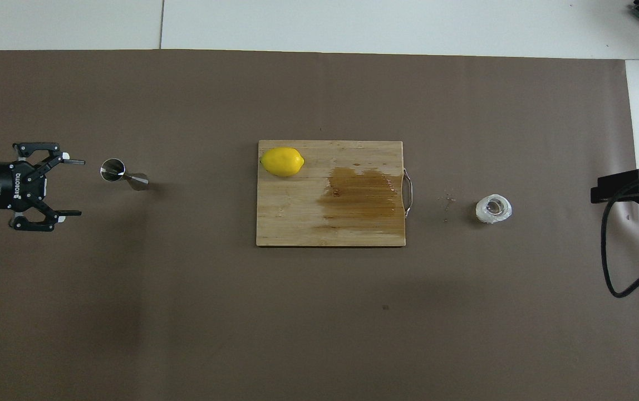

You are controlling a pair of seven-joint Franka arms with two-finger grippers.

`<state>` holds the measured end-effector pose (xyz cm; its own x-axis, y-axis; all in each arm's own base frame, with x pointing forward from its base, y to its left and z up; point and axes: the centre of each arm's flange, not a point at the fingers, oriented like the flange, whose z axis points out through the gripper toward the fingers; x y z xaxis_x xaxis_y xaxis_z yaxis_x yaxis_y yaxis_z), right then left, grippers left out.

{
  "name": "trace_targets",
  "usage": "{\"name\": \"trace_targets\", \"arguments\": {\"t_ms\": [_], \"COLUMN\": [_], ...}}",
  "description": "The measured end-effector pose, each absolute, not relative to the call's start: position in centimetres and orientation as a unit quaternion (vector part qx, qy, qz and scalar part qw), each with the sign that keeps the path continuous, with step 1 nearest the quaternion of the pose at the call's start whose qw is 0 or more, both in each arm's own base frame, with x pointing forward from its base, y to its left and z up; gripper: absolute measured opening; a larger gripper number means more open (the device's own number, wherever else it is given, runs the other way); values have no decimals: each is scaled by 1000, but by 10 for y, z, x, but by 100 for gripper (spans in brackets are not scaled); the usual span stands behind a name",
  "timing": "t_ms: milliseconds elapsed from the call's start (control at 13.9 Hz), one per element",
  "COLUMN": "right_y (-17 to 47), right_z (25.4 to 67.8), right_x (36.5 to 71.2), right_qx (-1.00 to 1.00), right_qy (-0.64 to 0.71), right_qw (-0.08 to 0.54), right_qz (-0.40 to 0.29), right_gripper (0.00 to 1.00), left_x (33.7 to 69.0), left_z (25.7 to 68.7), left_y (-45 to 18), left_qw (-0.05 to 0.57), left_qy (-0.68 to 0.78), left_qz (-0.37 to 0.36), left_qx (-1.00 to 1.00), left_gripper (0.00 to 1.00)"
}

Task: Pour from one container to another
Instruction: 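Open the left gripper and move it toward the silver cup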

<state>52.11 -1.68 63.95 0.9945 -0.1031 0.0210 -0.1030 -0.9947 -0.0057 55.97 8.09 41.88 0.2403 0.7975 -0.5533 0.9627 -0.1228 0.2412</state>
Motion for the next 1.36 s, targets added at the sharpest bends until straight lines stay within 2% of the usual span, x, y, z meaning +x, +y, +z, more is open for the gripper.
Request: {"name": "trace_targets", "arguments": {"t_ms": [359,790,1365], "right_y": [-17,-17,-17], "right_z": [640,640,640], "right_x": [521,521,521], "right_qx": [-999,-999,-999], "right_qy": [52,52,52], "right_qw": [2,2,2], "right_qz": [-11,-11,-11], "right_gripper": [100,100,100], "left_x": [544,520,518], "left_z": [380,337,330], "left_y": [101,104,80], "left_qw": [334,381,416], "left_qy": [712,767,786], "left_qz": [-184,-224,-224], "left_qx": [589,466,399], "left_gripper": [100,100,100]}}
